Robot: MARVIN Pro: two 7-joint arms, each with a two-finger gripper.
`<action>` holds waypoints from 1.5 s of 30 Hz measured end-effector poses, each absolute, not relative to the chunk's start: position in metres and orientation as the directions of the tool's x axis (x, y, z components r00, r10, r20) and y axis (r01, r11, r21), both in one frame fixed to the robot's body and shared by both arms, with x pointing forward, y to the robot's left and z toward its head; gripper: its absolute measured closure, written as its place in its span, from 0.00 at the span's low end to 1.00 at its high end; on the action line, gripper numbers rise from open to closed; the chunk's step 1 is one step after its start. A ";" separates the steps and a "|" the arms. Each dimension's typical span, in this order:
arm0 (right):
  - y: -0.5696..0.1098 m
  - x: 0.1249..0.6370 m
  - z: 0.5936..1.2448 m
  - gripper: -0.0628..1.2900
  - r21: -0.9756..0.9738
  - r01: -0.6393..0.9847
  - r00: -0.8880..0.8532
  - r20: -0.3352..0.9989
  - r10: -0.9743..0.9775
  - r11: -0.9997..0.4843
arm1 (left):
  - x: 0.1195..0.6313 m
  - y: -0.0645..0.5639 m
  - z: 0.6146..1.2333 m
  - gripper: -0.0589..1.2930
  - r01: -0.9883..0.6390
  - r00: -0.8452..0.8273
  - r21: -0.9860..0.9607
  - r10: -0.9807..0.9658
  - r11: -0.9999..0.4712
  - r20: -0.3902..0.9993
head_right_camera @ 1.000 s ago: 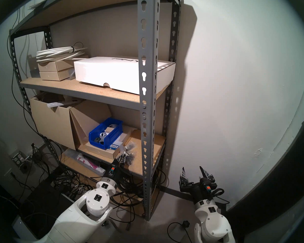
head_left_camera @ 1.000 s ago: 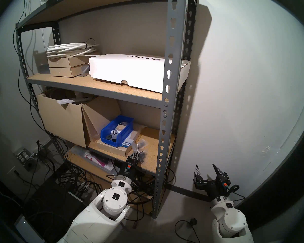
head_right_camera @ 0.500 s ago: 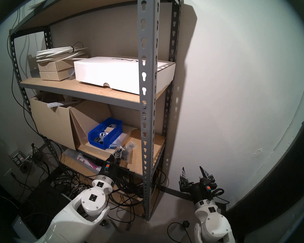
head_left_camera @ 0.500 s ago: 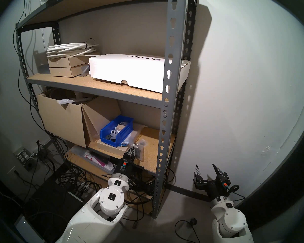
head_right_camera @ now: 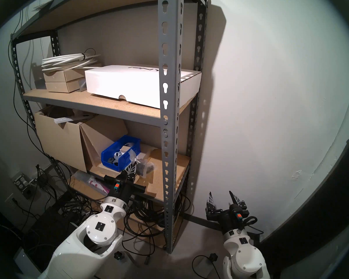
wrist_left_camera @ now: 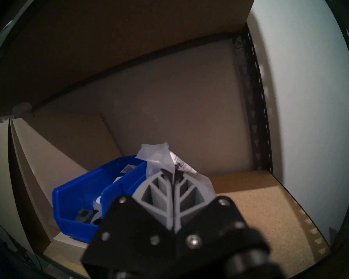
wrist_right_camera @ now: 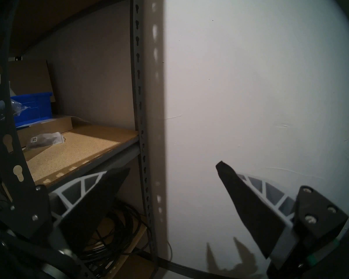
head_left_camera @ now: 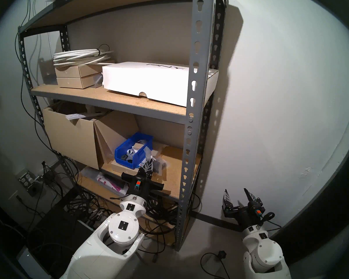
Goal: Organize the rack shelf by putting things into a case
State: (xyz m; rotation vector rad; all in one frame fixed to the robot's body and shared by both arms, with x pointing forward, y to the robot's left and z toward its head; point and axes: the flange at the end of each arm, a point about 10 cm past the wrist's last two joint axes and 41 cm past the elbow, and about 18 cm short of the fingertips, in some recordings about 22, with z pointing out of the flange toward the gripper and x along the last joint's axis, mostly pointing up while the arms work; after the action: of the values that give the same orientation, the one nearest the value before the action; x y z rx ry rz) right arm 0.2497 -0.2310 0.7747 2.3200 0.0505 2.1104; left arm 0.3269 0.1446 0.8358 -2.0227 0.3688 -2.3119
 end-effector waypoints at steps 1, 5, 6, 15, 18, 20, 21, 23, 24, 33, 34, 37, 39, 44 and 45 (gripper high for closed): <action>-0.231 0.250 0.775 0.03 0.025 0.020 0.094 0.995 0.027 -0.999 | 0.327 0.146 0.840 0.97 -0.115 -0.154 -0.208 -0.189 -0.971 0.970; -0.231 0.250 0.775 0.03 0.025 0.020 0.094 0.995 0.027 -0.999 | 0.330 0.151 0.852 0.97 -0.098 -0.183 -0.205 -0.185 -0.974 0.966; -0.231 0.250 0.775 0.03 0.025 0.020 0.094 0.995 0.027 -0.999 | 0.330 0.152 0.854 0.97 -0.095 -0.186 -0.204 -0.184 -0.974 0.965; -0.231 0.250 0.775 0.03 0.025 0.020 0.094 0.995 0.027 -0.999 | 0.337 0.170 0.873 0.97 -0.073 -0.218 -0.191 -0.172 -0.979 0.961; -0.231 0.250 0.775 0.03 0.025 0.020 0.094 0.995 0.027 -0.999 | 0.338 0.176 0.877 0.97 -0.080 -0.223 -0.183 -0.162 -0.980 0.961; -0.231 0.250 0.775 0.03 0.025 0.020 0.094 0.995 0.027 -0.999 | 0.339 0.179 0.879 0.97 -0.083 -0.225 -0.179 -0.157 -0.980 0.962; -0.231 0.250 0.775 0.03 0.025 0.020 0.094 0.995 0.027 -0.999 | 0.340 0.181 0.881 0.97 -0.085 -0.228 -0.175 -0.152 -0.981 0.962; -0.231 0.250 0.775 0.03 0.025 0.020 0.094 0.995 0.027 -0.999 | 0.341 0.186 0.885 0.97 -0.089 -0.231 -0.160 -0.136 -0.983 0.963; -0.231 0.250 0.775 0.03 0.025 0.020 0.094 0.995 0.027 -0.999 | 0.341 0.188 0.886 0.97 -0.090 -0.232 -0.156 -0.132 -0.984 0.964; -0.231 0.250 0.775 0.03 0.025 0.020 0.094 0.995 0.027 -0.999 | 0.346 0.213 0.896 0.97 -0.127 -0.226 -0.086 -0.055 -0.988 0.973; -0.231 0.250 0.775 0.03 0.025 0.020 0.094 0.995 0.027 -0.999 | 0.347 0.219 0.898 0.97 -0.139 -0.222 -0.071 -0.039 -0.988 0.974; -0.231 0.250 0.775 0.03 0.025 0.020 0.094 0.995 0.027 -0.999 | 0.348 0.226 0.899 0.97 -0.155 -0.218 -0.054 -0.019 -0.986 0.976; -0.231 0.250 0.775 0.03 0.025 0.020 0.094 0.995 0.027 -0.999 | 0.350 0.234 0.900 0.97 -0.177 -0.211 -0.037 0.001 -0.983 0.978; -0.231 0.250 0.775 0.03 0.025 0.020 0.094 0.995 0.027 -0.999 | 0.354 0.247 0.899 0.97 -0.203 -0.194 -0.020 0.020 -0.979 0.981; -0.231 0.250 0.775 0.03 0.025 0.020 0.094 0.995 0.027 -0.999 | 0.355 0.250 0.898 0.97 -0.208 -0.188 -0.018 0.022 -0.978 0.982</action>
State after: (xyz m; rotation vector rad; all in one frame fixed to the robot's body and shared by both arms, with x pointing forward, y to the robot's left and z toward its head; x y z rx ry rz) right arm 0.2497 -0.2310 0.7746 2.3202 0.0504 2.1102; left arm 0.3548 0.2501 0.8980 -2.0889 0.2427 -2.5330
